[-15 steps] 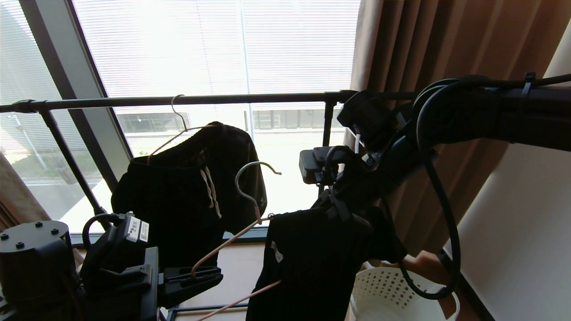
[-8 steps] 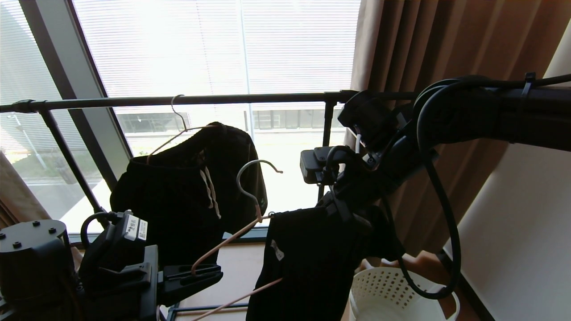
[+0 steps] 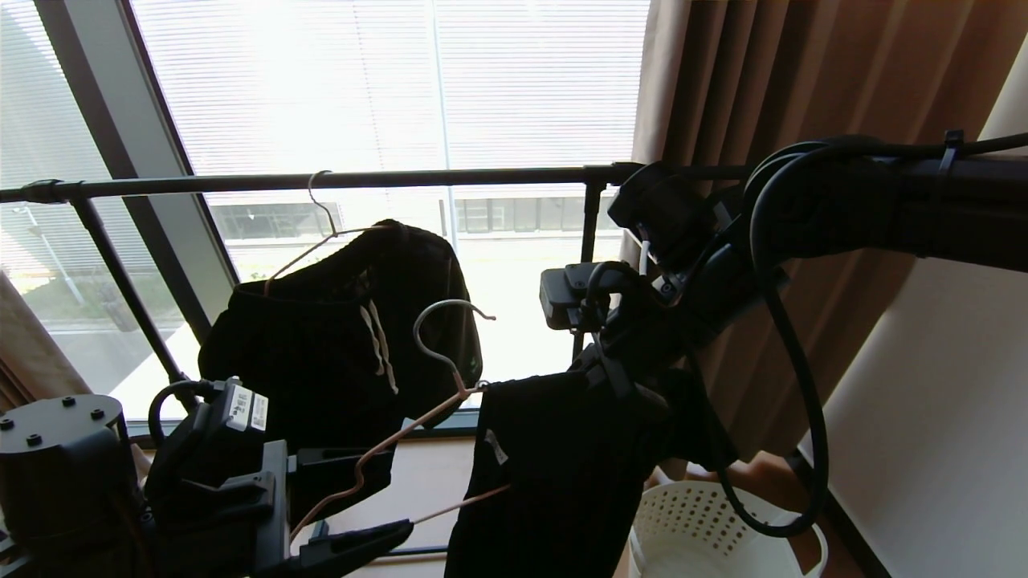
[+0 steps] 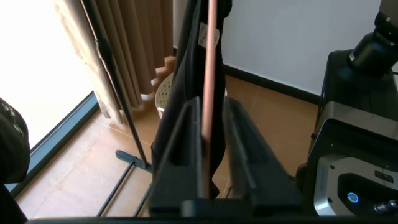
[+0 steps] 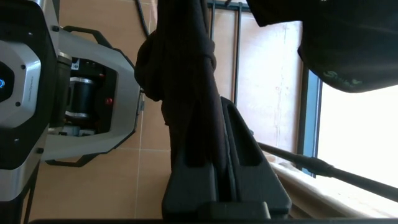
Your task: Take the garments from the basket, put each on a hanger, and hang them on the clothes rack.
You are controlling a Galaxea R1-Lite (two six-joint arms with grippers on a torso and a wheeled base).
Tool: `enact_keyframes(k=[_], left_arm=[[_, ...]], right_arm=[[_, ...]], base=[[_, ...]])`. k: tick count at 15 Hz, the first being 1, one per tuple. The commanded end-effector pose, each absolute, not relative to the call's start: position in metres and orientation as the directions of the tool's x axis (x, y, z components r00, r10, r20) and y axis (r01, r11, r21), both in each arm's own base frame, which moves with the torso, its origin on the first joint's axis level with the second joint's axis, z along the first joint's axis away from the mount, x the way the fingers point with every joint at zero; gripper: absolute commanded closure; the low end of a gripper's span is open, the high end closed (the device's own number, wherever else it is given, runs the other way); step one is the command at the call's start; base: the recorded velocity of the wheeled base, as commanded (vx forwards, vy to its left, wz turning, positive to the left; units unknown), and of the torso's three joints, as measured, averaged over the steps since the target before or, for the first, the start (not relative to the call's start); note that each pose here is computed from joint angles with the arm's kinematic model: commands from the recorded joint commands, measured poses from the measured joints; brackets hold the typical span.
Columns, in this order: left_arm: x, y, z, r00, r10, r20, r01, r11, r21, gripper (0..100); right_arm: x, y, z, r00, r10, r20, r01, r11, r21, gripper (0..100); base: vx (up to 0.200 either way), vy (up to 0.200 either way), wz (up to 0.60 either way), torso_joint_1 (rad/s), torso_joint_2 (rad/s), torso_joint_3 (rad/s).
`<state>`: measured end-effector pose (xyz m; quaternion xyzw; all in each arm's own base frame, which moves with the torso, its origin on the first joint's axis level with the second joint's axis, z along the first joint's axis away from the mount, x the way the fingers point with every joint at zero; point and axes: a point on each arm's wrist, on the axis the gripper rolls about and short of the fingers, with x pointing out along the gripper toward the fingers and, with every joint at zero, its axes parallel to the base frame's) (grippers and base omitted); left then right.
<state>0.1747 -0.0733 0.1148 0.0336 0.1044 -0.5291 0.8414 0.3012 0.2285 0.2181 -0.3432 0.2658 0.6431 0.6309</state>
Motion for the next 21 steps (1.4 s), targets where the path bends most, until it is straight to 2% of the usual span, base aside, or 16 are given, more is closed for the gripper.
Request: enact_keyframes(k=[1,5,7,9,11,12,14,15,16,18,21], left_arm=[[0.177,-0.073,0.114,0.423,-0.88,-0.213,0.894,0.444,-0.056,0],[0.18,-0.063,0.127,0.491,-0.855,-0.166,0.866,0.5,-0.015,0],[0.176,-0.048,0.149,0.567,-0.819,-0.082,0.82,0.572,-0.041,0],[0.171,-0.042,0.162,0.591,-0.806,-0.036,0.802,0.592,-0.083,0],[0.163,-0.037,0.162,0.61,-0.792,-0.03,0.772,0.602,-0.202,0],[0.158,-0.035,0.157,0.615,-0.787,-0.044,0.749,0.601,-0.278,0],[0.148,-0.034,0.143,0.608,-0.79,-0.083,0.675,0.569,-0.47,0],[0.146,-0.035,0.139,0.599,-0.795,-0.095,0.65,0.552,-0.522,0],[0.147,-0.038,0.13,0.575,-0.808,-0.132,0.572,0.512,-0.64,0],[0.158,-0.046,0.12,0.533,-0.827,-0.178,0.484,0.47,-0.738,0],[0.177,-0.055,0.111,0.497,-0.84,-0.217,0.365,0.43,-0.826,0]], right_arm=[[0.3,0.228,0.22,0.036,0.631,-0.775,-0.994,-0.056,-0.092,100],[0.299,0.227,0.219,0.031,0.626,-0.779,-0.998,-0.025,-0.06,100],[0.298,0.223,0.231,0.064,0.648,-0.759,-0.994,0.111,0.011,100],[0.294,0.217,0.245,0.105,0.674,-0.732,-0.978,0.205,0.049,100],[0.294,0.193,0.262,0.15,0.708,-0.69,-0.957,0.279,0.078,100],[0.293,0.18,0.265,0.135,0.731,-0.668,-0.951,0.285,0.12,100],[0.288,0.157,0.268,0.126,0.774,-0.62,-0.942,0.29,0.17,100],[0.287,0.152,0.267,0.131,0.783,-0.608,-0.942,0.29,0.171,100],[0.281,0.142,0.267,0.146,0.813,-0.563,-0.947,0.28,0.158,100],[0.273,0.138,0.267,0.185,0.837,-0.515,-0.95,0.287,0.125,100],[0.263,0.133,0.27,0.205,0.886,-0.416,-0.946,0.288,0.147,100]], base=[[0.0,0.0,0.0,0.0,0.0,0.0],[0.0,0.0,0.0,0.0,0.0,0.0],[0.0,0.0,0.0,0.0,0.0,0.0],[0.0,0.0,0.0,0.0,0.0,0.0],[0.0,0.0,0.0,0.0,0.0,0.0],[0.0,0.0,0.0,0.0,0.0,0.0],[0.0,0.0,0.0,0.0,0.0,0.0],[0.0,0.0,0.0,0.0,0.0,0.0],[0.0,0.0,0.0,0.0,0.0,0.0],[0.0,0.0,0.0,0.0,0.0,0.0],[0.0,0.0,0.0,0.0,0.0,0.0]])
